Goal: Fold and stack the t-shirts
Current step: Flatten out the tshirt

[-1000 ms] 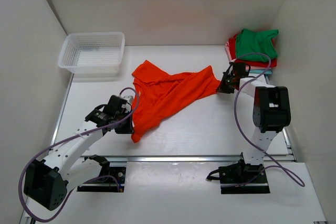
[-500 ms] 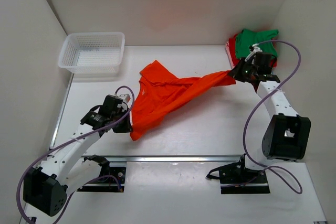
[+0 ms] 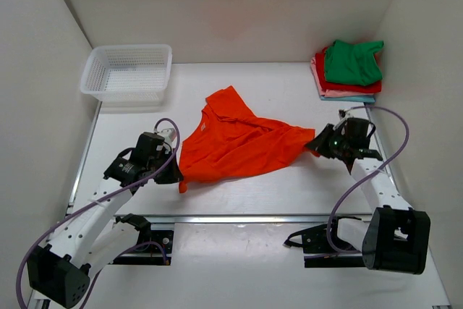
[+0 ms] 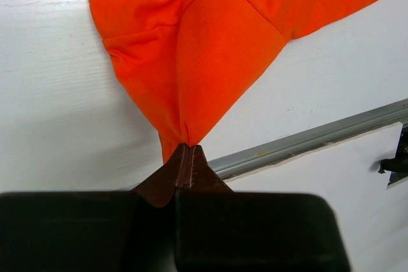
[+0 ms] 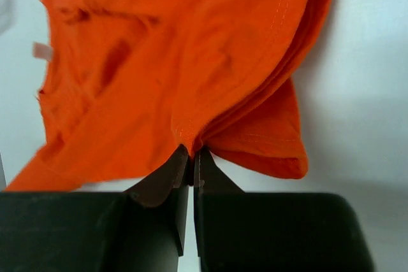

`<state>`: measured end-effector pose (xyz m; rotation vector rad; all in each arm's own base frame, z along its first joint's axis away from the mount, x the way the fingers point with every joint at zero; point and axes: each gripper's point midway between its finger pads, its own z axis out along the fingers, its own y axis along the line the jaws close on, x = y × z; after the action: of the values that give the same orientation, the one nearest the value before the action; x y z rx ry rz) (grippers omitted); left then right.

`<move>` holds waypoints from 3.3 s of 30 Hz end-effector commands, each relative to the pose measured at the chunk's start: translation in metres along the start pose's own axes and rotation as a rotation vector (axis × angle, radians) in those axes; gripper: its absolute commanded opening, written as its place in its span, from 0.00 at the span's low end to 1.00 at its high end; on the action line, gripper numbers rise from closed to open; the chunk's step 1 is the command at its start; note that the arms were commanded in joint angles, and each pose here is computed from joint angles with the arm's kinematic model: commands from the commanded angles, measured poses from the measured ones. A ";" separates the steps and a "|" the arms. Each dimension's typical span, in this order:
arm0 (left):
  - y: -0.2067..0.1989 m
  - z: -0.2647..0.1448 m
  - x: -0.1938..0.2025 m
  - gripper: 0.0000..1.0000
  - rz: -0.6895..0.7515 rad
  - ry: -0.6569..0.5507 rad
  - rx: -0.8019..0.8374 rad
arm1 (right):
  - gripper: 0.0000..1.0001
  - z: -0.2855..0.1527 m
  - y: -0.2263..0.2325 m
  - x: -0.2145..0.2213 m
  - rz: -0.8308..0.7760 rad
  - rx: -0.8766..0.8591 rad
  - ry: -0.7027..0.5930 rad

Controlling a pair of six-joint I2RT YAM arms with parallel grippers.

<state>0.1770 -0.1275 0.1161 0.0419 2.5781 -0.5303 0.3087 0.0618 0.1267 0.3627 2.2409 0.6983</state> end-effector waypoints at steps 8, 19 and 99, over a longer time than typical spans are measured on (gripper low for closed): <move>-0.009 -0.014 -0.012 0.00 0.007 -0.035 0.028 | 0.08 0.011 -0.007 0.031 0.054 -0.025 0.046; -0.010 -0.016 -0.010 0.00 0.013 -0.038 0.041 | 0.11 0.009 -0.004 0.030 0.067 -0.043 0.021; -0.079 -0.216 -0.508 0.00 -0.144 -1.002 0.590 | 0.00 -0.085 0.189 -0.362 -0.392 -0.425 -0.509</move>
<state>0.5449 -0.0921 0.4676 -0.2812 1.6711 -0.9196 0.5014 0.0198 0.4227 -0.0015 1.7471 0.8193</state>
